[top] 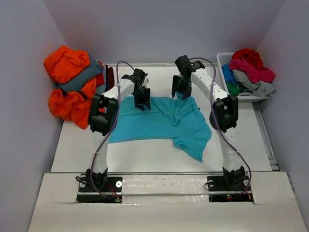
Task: Fold and stack the t-shirts
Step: Fold the flattened T-shirt at the center of the board.
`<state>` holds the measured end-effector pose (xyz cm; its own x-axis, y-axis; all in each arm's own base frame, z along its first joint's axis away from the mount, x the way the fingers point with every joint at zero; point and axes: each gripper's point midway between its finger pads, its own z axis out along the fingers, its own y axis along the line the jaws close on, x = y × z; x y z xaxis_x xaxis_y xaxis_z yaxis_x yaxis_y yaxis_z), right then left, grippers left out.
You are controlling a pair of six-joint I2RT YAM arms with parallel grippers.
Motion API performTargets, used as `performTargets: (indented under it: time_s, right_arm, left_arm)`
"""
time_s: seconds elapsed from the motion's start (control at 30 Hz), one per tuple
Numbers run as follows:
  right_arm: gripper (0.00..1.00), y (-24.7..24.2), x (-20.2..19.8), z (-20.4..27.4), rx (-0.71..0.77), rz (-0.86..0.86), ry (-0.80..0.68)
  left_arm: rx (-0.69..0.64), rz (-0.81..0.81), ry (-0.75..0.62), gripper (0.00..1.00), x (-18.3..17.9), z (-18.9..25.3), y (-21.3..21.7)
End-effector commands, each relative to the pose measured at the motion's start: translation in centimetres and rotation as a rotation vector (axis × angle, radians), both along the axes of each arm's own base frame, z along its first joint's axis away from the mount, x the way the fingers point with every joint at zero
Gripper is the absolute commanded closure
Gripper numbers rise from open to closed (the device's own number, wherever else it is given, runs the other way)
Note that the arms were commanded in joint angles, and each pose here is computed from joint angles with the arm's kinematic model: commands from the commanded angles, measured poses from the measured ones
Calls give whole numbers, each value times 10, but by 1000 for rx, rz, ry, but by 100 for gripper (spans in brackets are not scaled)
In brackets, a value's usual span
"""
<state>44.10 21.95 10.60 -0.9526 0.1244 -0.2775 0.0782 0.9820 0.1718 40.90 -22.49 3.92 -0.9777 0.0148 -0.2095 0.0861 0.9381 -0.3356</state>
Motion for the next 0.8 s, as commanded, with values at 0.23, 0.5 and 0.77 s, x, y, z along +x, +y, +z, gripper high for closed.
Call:
performTargets:
  time_s: [0.23,0.5,0.77]
  right_arm:
    - [41,-14,56,-27,45,-27,-42]
    - [41,-22,72,-16,49,-35,-103]
    - [41,-37,84,5,55,-63,-165]
  left_arm:
    - [37,56,-9,49,18,11,4]
    - [47,51,24,48,14,1,5]
    - [46,54,39,48,14,-3,4]
